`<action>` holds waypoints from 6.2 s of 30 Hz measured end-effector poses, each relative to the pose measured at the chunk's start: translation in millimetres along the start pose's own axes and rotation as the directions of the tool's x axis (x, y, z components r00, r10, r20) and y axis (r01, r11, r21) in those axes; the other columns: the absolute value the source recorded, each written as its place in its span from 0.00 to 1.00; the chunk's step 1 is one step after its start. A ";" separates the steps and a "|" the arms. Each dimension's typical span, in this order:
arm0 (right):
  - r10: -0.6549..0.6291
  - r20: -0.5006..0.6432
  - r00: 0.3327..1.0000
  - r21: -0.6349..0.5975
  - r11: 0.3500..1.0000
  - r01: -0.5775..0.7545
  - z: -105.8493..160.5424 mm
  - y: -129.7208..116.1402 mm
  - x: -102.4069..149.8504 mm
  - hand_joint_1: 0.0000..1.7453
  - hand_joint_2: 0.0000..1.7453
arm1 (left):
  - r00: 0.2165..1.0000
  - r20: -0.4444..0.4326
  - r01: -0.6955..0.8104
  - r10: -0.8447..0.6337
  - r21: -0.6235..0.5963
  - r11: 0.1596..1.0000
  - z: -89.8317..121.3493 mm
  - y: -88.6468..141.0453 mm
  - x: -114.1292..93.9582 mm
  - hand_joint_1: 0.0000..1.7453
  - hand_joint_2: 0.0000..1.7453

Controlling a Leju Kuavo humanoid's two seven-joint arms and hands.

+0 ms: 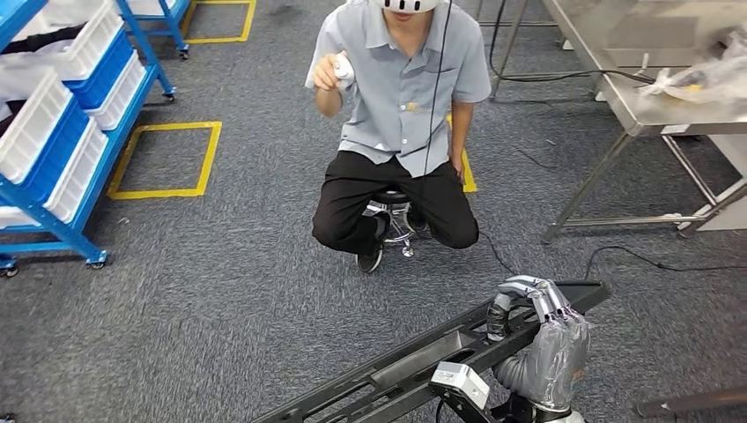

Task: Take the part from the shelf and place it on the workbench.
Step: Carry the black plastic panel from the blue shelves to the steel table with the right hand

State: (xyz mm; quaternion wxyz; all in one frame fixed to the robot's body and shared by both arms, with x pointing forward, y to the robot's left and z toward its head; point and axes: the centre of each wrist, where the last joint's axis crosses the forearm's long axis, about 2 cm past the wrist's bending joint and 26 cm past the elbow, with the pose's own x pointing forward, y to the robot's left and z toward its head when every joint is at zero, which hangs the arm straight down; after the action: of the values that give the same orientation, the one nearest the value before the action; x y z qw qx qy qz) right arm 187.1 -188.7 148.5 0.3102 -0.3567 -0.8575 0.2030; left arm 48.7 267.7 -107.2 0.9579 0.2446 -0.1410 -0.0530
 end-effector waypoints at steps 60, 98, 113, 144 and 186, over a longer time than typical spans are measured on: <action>-0.015 -0.035 0.999 -0.030 0.999 0.014 8.7 -12.1 -4.7 1.00 1.00 | 1.000 -0.013 0.006 -0.006 -0.004 1.000 5.1 -7.7 -1.0 0.00 1.00; -0.003 -0.054 0.999 -0.028 1.000 0.002 10.8 -14.4 -5.1 1.00 1.00 | 1.000 0.013 -0.008 0.009 -0.017 1.000 4.1 -7.0 1.8 0.00 1.00; -0.003 -0.064 0.998 -0.026 1.000 0.001 10.5 -13.3 -5.9 1.00 1.00 | 1.000 0.007 -0.009 0.009 -0.017 1.000 3.6 -6.6 2.8 0.00 1.00; 0.004 -0.070 0.998 -0.022 1.000 -0.005 10.2 -13.0 -6.3 1.00 1.00 | 1.000 0.024 -0.018 0.018 -0.031 0.999 3.9 -7.3 3.1 0.00 1.00; 0.018 -0.064 0.998 0.013 1.000 -0.017 10.1 -7.5 -6.1 1.00 1.00 | 0.998 0.052 -0.025 0.029 -0.065 0.998 4.0 -7.6 0.1 0.00 1.00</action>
State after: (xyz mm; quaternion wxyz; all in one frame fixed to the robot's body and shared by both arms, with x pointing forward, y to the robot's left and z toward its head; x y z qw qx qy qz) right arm 180.0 -199.4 143.1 0.3376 -0.3688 -0.8428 0.1994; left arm 47.4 259.2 -107.5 0.9618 0.2100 -0.1678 -0.0510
